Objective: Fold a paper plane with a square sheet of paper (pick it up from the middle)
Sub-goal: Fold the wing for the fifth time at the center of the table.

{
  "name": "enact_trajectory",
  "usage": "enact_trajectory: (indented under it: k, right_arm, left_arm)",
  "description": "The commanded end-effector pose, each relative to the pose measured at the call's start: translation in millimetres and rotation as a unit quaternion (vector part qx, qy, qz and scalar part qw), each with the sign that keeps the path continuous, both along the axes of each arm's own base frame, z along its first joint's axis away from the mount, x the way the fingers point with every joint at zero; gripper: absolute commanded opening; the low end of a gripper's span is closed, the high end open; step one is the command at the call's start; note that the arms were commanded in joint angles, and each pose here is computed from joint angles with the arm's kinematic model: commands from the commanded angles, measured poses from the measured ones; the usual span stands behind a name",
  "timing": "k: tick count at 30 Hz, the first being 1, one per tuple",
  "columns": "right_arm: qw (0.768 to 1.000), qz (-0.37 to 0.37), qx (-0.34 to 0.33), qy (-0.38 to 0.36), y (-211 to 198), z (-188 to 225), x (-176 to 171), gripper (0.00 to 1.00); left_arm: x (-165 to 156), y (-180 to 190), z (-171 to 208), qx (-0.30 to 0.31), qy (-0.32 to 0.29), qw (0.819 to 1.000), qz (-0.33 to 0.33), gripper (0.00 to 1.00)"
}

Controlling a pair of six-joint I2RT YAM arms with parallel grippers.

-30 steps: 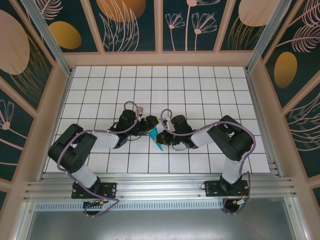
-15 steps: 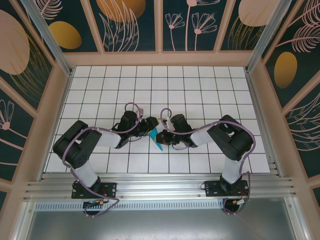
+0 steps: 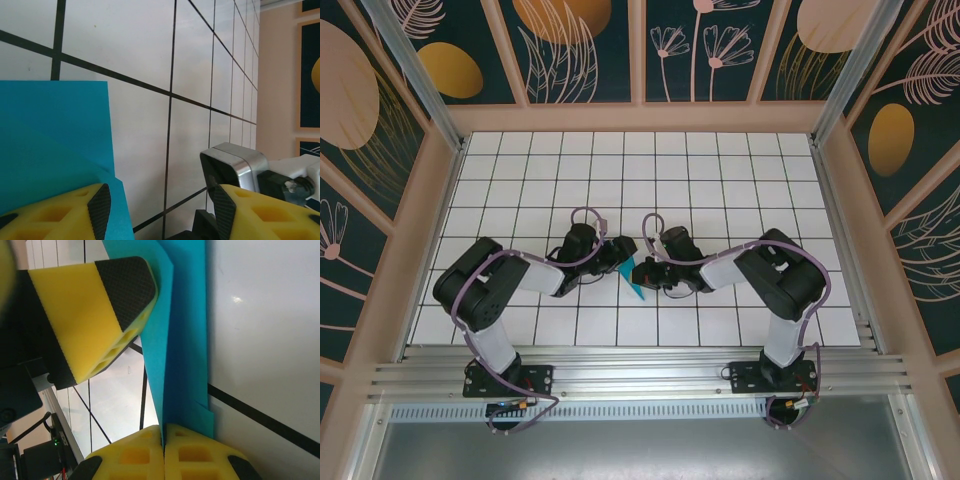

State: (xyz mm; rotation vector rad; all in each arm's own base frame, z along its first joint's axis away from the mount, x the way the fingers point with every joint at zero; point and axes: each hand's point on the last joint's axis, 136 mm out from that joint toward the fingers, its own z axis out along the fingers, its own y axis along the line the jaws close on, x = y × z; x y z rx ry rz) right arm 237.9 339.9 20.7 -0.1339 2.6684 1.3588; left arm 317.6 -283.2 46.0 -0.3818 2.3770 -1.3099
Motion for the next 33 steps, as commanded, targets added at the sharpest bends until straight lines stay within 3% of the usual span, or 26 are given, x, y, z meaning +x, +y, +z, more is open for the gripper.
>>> enact_trajectory:
  k: [1,6,10,23,33]
  right_arm:
    - [0.998,-0.011,-0.048,0.040,-12,-27,-8,0.07]
    - [0.998,-0.011,-0.050,0.044,-11,-28,-8,0.07]
    - [0.998,-0.014,-0.047,0.036,-11,-20,-6,0.16]
    - [0.999,-0.022,-0.050,0.002,-15,19,3,0.24]
    - [0.998,-0.015,-0.053,0.029,-17,6,-8,0.12]
  left_arm:
    - [5,4,-12,0.019,-0.001,1.000,0.005,0.60]
    - [6,2,-10,0.019,-0.006,1.000,0.001,0.60]
    - [5,6,-19,0.038,0.005,0.999,0.004,0.59]
    - [-10,10,-41,0.061,0.025,0.998,-0.021,0.58]
    - [-8,7,-39,0.059,0.022,0.998,-0.026,0.58]
